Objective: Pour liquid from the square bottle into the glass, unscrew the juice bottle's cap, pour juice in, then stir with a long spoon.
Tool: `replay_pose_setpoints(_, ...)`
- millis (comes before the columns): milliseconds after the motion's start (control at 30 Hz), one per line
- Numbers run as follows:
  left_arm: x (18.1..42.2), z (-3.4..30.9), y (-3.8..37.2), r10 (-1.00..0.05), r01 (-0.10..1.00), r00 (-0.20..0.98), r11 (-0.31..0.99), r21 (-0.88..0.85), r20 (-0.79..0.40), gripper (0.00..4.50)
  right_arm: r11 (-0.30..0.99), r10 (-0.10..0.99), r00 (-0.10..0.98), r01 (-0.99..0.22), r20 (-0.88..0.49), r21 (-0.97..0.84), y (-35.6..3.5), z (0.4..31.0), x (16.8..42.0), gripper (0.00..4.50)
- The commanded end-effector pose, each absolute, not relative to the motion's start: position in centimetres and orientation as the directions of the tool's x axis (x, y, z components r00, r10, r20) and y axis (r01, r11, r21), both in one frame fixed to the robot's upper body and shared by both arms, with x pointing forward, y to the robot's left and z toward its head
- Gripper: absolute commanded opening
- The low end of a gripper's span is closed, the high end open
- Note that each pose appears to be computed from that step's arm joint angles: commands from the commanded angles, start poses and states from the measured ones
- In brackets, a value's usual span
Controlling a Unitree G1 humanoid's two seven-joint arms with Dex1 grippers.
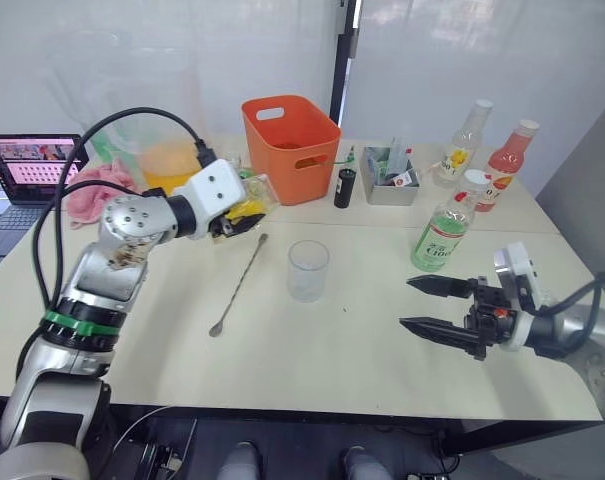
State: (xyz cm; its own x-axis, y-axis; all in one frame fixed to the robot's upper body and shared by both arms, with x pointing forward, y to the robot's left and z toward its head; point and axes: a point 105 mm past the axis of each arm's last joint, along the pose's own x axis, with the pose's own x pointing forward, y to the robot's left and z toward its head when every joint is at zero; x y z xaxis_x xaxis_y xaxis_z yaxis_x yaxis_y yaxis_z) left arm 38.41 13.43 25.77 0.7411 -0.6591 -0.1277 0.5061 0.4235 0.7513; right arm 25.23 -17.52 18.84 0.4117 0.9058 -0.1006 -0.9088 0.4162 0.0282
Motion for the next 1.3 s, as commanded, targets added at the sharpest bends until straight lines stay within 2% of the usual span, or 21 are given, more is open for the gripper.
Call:
replay_pose_setpoints(33,38.1,28.8,12.3,-0.684,0.357,0.73,0.383,0.852,0.002,2.8,0.436,0.898,0.436,-0.9,-0.064,-0.014,-17.5,19.8,24.5,4.46)
replay_pose_setpoints(100,38.9,28.9,12.1,-0.66,0.284,0.751,0.374,0.883,0.038,2.8,0.464,0.884,0.464,-0.886,-0.054,-0.024,-17.7,19.8,24.5,4.46)
replay_pose_setpoints(367,40.0,28.1,10.8,-0.653,0.233,0.754,0.369,0.9,0.073,2.8,0.506,0.86,0.508,-0.861,-0.053,-0.043,-17.8,19.7,24.1,4.46)
replay_pose_setpoints(600,40.3,28.0,10.3,-0.652,0.138,0.746,0.349,0.927,0.134,2.8,0.53,0.845,0.533,-0.845,-0.038,-0.071,-16.9,20.1,24.7,4.46)
replay_pose_setpoints(833,40.1,26.6,9.6,-0.676,0.154,0.725,0.343,0.927,0.129,2.8,0.547,0.833,0.551,-0.833,-0.046,-0.083,-16.5,19.9,25.4,4.46)
replay_pose_setpoints(1100,39.9,26.2,8.7,-0.688,0.073,0.709,0.287,0.955,0.153,2.8,0.542,0.836,0.547,-0.835,-0.044,-0.091,-16.5,20.2,25.4,4.46)
replay_pose_setpoints(1300,39.9,25.3,8.5,-0.684,0.051,0.713,0.27,0.961,0.154,2.8,0.542,0.836,0.547,-0.835,-0.038,-0.093,-16.4,20.4,25.4,4.46)
